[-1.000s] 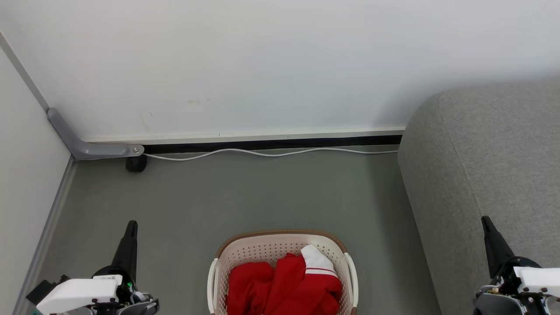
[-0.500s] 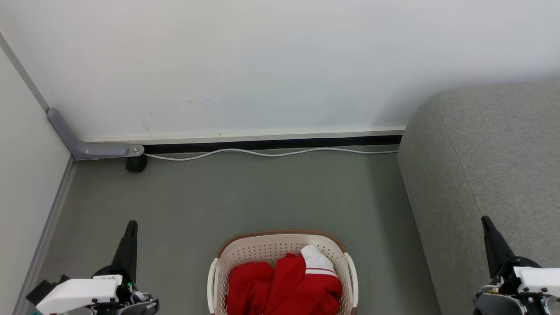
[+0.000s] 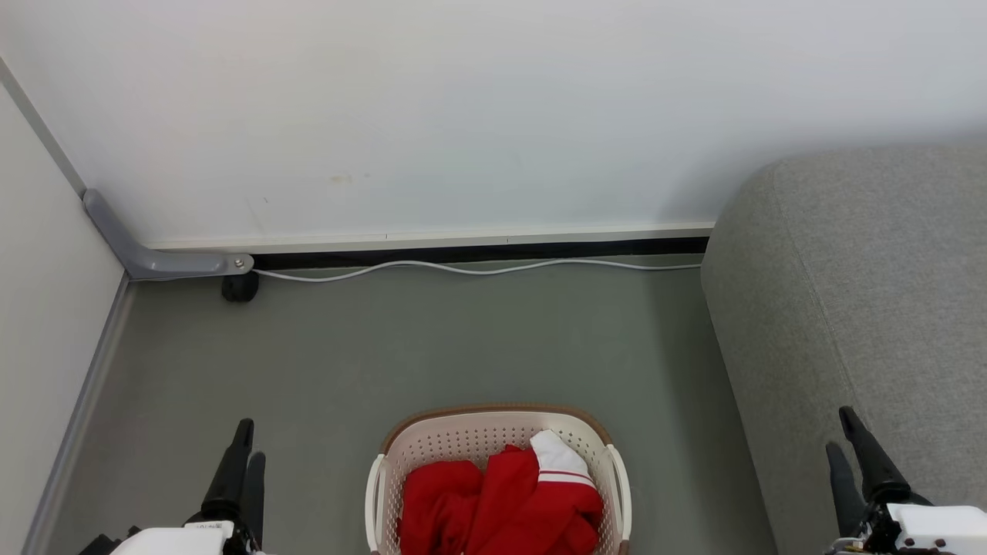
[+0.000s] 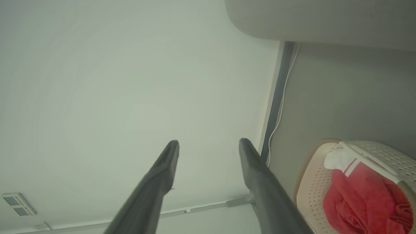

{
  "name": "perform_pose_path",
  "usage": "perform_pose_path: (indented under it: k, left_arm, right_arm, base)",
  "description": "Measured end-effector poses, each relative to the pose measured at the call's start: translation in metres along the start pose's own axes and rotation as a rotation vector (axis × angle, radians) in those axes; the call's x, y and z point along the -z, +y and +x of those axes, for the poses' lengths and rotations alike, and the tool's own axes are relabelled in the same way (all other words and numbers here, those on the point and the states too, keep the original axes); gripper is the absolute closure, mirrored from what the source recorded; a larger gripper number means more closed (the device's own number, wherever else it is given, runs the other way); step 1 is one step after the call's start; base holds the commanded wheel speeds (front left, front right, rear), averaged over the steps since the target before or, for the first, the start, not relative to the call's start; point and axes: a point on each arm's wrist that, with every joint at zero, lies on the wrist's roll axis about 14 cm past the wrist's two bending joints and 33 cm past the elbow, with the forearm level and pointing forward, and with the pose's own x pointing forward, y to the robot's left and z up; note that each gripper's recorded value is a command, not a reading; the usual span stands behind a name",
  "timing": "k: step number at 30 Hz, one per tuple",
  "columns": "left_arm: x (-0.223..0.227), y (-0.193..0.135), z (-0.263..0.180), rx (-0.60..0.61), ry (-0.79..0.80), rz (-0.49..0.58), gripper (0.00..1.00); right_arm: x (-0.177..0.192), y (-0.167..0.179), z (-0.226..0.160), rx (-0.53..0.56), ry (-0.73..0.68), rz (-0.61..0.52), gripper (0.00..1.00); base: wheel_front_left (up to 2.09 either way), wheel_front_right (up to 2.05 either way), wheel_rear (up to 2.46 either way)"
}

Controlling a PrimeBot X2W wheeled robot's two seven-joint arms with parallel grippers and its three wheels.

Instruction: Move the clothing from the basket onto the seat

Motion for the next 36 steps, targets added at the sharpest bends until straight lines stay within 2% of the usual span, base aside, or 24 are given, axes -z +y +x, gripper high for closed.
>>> perform_pose_path:
  k: [2, 15, 28, 36]
  left_arm:
    - [0.002, 0.009, -0.003, -0.025, 0.001, -0.004, 0.00]
    - [0.006, 0.004, 0.002, -0.015, -0.007, 0.022, 0.00]
    - [0.011, -0.004, 0.010, 0.001, -0.005, 0.161, 0.00]
    - [0.013, -0.004, 0.012, 0.000, 0.000, 0.283, 0.00]
  right_arm:
    - [0.001, -0.007, -0.002, 0.023, 0.000, 0.005, 0.00]
    - [0.001, 0.001, 0.003, 0.003, 0.006, -0.037, 0.00]
    - [0.004, 0.016, 0.013, -0.032, 0.016, -0.172, 0.00]
    - [0.004, 0.017, 0.015, -0.034, 0.021, -0.287, 0.00]
  base:
    - [0.00, 0.00, 0.00]
    - [0.00, 0.00, 0.00]
    - [0.00, 0.00, 0.00]
    - [0.00, 0.00, 0.00]
